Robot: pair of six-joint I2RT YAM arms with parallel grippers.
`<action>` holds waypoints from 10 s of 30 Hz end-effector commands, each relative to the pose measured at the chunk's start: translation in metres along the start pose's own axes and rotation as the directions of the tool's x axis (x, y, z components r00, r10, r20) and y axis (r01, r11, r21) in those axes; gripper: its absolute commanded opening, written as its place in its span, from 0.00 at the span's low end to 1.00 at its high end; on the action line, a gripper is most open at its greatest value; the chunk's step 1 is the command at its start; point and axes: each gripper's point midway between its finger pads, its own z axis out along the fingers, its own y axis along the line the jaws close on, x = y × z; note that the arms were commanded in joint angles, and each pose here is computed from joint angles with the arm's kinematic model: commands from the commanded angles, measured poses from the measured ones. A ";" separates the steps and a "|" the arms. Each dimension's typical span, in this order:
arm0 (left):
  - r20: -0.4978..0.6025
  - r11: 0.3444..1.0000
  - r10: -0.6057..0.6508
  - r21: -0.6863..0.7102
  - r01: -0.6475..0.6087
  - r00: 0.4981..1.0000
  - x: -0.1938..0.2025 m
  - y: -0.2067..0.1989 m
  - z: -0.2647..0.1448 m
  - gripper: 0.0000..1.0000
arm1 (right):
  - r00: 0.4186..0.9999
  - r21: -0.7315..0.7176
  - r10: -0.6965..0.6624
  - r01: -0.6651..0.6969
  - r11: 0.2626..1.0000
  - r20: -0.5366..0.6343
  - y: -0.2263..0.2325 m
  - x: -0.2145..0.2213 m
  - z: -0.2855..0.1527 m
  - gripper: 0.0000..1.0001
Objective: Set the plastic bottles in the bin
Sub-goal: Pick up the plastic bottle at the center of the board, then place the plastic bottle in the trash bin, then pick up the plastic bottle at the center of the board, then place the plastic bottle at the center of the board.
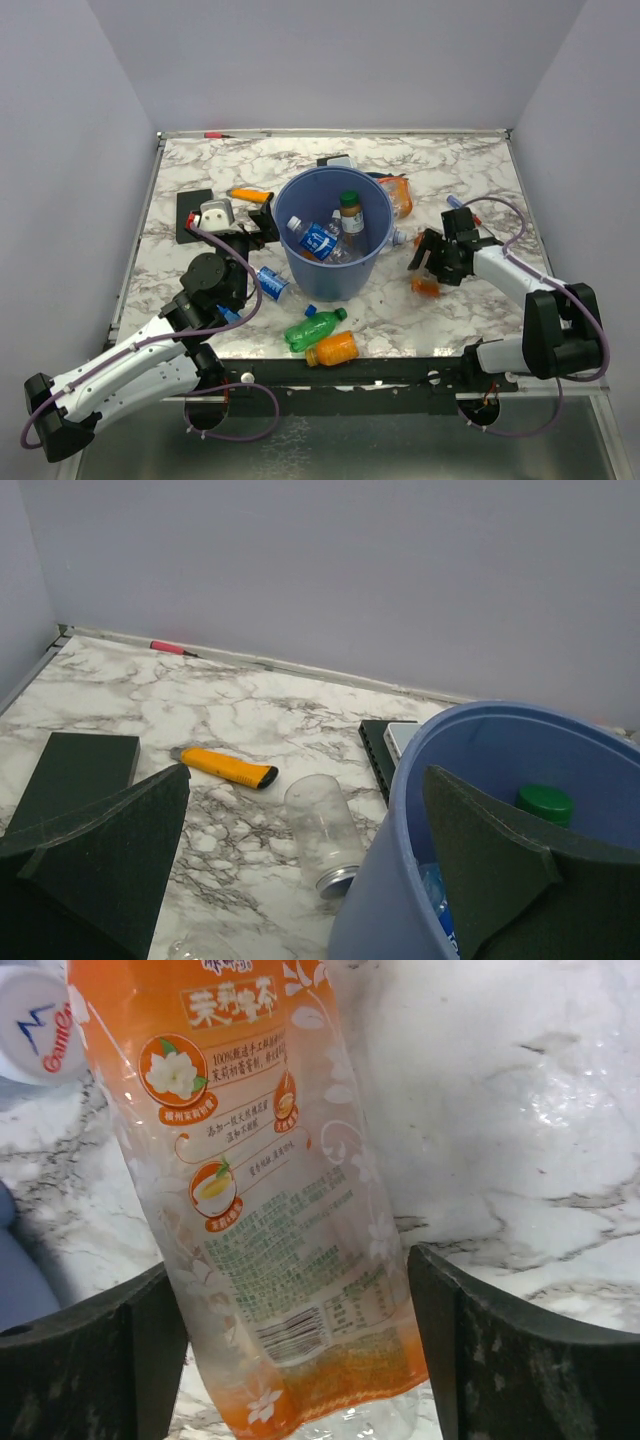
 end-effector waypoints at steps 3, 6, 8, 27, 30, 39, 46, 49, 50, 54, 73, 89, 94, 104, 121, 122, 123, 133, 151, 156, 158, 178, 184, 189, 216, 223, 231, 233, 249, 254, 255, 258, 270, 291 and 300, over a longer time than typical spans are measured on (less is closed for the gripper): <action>0.001 1.000 -0.013 0.023 0.013 1.000 -0.004 -0.006 0.000 0.99 | 0.998 -0.071 0.015 -0.019 0.997 -0.059 0.009 0.016 0.014 0.65; -0.001 1.000 -0.006 0.020 0.006 1.000 -0.004 -0.005 0.000 0.99 | 0.998 -0.082 0.017 -0.022 0.996 -0.057 0.011 0.017 0.017 0.49; -0.001 1.000 -0.002 0.016 0.002 1.000 -0.003 -0.005 0.000 0.99 | 0.999 -0.091 0.020 -0.024 0.996 -0.042 0.011 0.016 0.017 0.41; 0.089 0.979 -0.169 0.130 0.157 0.982 -0.055 -0.023 -0.004 0.99 | 0.656 -0.433 -0.056 0.557 0.709 0.753 0.117 -0.083 -0.270 0.32; 0.099 0.907 -0.267 0.363 0.215 0.959 -0.095 -0.068 -0.014 0.99 | 0.581 -0.487 -0.035 0.713 0.504 0.813 0.141 -0.058 -0.320 0.32; -0.091 0.285 -0.232 0.945 0.157 0.969 -0.173 -0.237 -0.085 0.99 | 0.551 -0.552 0.043 0.833 0.032 0.834 0.172 -0.004 -0.396 0.32; -0.250 0.001 -0.179 0.967 0.255 0.951 -0.166 -0.291 -0.103 0.99 | 0.554 -0.550 0.039 0.831 -0.079 0.831 0.177 0.006 -0.409 0.32; -0.275 -0.046 -0.157 0.961 0.272 0.948 -0.162 -0.304 -0.102 0.99 | 0.556 -0.551 0.032 0.829 -0.099 0.831 0.177 0.008 -0.410 0.32; -0.283 -0.068 -0.149 0.959 0.276 0.947 -0.161 -0.307 -0.104 0.99 | 0.556 -0.551 0.030 0.828 -0.100 0.831 0.177 0.008 -0.410 0.32; -0.306 -0.091 -0.130 0.951 0.296 0.943 -0.155 -0.317 -0.101 0.99 | 0.550 -0.545 0.022 0.832 -0.104 0.835 0.177 0.010 -0.411 0.32; -0.335 -0.088 -0.136 0.941 0.326 0.932 -0.149 -0.326 -0.093 0.27 | 0.573 -0.573 -0.019 0.817 -0.071 0.819 0.179 0.007 -0.398 0.45; 0.090 0.873 -0.188 0.472 0.125 0.978 -0.168 -0.174 0.045 0.00 | 0.569 -0.579 0.147 0.732 0.359 0.810 0.159 -0.050 -0.413 1.00; 0.157 0.957 -0.036 0.291 -0.012 0.987 -0.157 -0.136 0.059 0.00 | 0.608 -0.605 0.161 0.653 0.455 0.778 0.148 -0.058 -0.373 1.00; 0.022 0.971 0.170 0.168 -0.171 0.985 -0.069 -0.119 0.085 0.00 | 0.657 -0.625 0.169 0.559 0.545 0.735 0.134 -0.059 -0.328 0.99; -0.258 0.918 0.187 0.390 -0.075 0.948 0.044 -0.139 0.064 0.00 | 0.666 -0.607 0.147 0.537 0.586 0.731 0.125 -0.056 -0.308 0.98; -0.257 0.910 0.174 0.411 -0.055 0.951 0.042 -0.142 0.061 0.00 | 0.667 -0.607 0.147 0.536 0.586 0.731 0.125 -0.056 -0.307 0.98; -0.248 0.908 0.158 0.416 -0.042 0.956 0.037 -0.143 0.060 0.00 | 0.667 -0.608 0.147 0.536 0.586 0.730 0.125 -0.056 -0.307 0.98; -0.033 0.918 -0.014 0.396 0.025 0.999 -0.077 -0.140 0.058 0.00 | 0.666 -0.603 0.144 0.534 0.593 0.732 0.125 -0.057 -0.306 0.98; -0.461 0.668 0.005 0.662 0.340 0.887 0.049 -0.202 -0.011 0.00 | 0.705 -0.611 0.126 0.494 0.619 0.698 0.122 -0.056 -0.281 0.97; -0.498 0.702 0.059 0.637 0.319 0.865 0.085 -0.193 -0.014 0.00 | 0.715 -0.605 0.116 0.480 0.635 0.689 0.120 -0.056 -0.273 0.97; -0.514 0.729 0.077 0.614 0.303 0.854 0.100 -0.185 -0.013 0.00 | 0.719 -0.603 0.112 0.475 0.640 0.686 0.120 -0.056 -0.269 0.97; -0.154 0.847 -0.044 0.518 0.119 0.987 -0.035 -0.136 0.011 0.99 | 0.763 -0.577 0.089 0.401 0.712 0.640 0.112 -0.062 -0.237 0.97; -0.111 0.995 -0.005 0.101 0.016 0.994 -0.034 -0.045 0.030 0.99 | 0.832 -0.429 0.130 0.138 0.893 0.539 0.073 -0.074 -0.171 0.95; -0.147 0.999 -0.031 -0.023 0.028 0.989 -0.010 -0.005 0.042 0.99 | 0.885 -0.470 0.189 0.037 0.882 0.425 0.078 -0.066 -0.122 0.90; -0.047 0.972 -0.105 -0.216 0.092 0.993 0.021 0.064 0.025 0.99 | 0.792 -0.499 0.562 -0.396 0.771 0.239 0.071 -0.076 0.039 0.72; -0.048 0.971 -0.106 -0.219 0.093 0.993 0.022 0.064 0.025 0.99 | 0.784 -0.520 0.601 -0.451 0.725 0.157 0.077 -0.068 0.057 0.53; -0.059 0.973 -0.104 -0.213 0.090 0.993 0.026 0.062 0.027 0.99 | 0.784 -0.527 0.588 -0.419 0.739 0.201 0.070 -0.065 0.044 0.27; -0.061 0.973 -0.105 -0.211 0.090 0.993 0.027 0.062 0.027 0.99 | 0.796 -0.507 0.549 -0.373 0.777 0.256 0.066 -0.069 0.032 0.23; -0.067 0.978 -0.133 -0.173 0.119 0.989 0.027 0.054 0.027 0.99 | 0.876 -0.138 0.116 -0.058 0.989 0.467 0.008 -0.056 -0.111 0.18; -0.072 0.979 -0.141 -0.156 0.129 0.987 0.027 0.050 0.027 0.99 | 0.918 -0.223 0.062 0.030 0.974 0.392 0.025 -0.035 -0.135 0.19; -0.074 0.980 -0.143 -0.153 0.130 0.987 0.027 0.049 0.027 0.99 | 0.926 -0.227 0.060 0.028 0.973 0.373 0.028 -0.034 -0.140 0.19; -0.076 0.980 -0.148 -0.145 0.135 0.986 0.028 0.047 0.027 0.99 | 0.922 -0.223 0.046 0.044 0.974 0.385 0.030 -0.039 -0.167 0.18; -0.082 0.982 -0.145 -0.136 0.133 0.986 0.028 0.045 0.026 0.99 | 0.928 -0.126 -0.205 0.254 0.959 0.312 0.027 -0.033 -0.227 0.24; -0.088 0.984 -0.153 -0.107 0.143 0.984 0.027 0.040 0.025 0.99 | 0.956 -0.175 -0.253 0.277 0.945 0.145 0.054 -0.045 -0.128 0.30; -0.084 0.984 -0.152 -0.104 0.143 0.985 0.026 0.039 0.024 0.99 | 0.978 -0.204 -0.200 0.209 0.956 0.066 0.063 -0.042 -0.088 0.66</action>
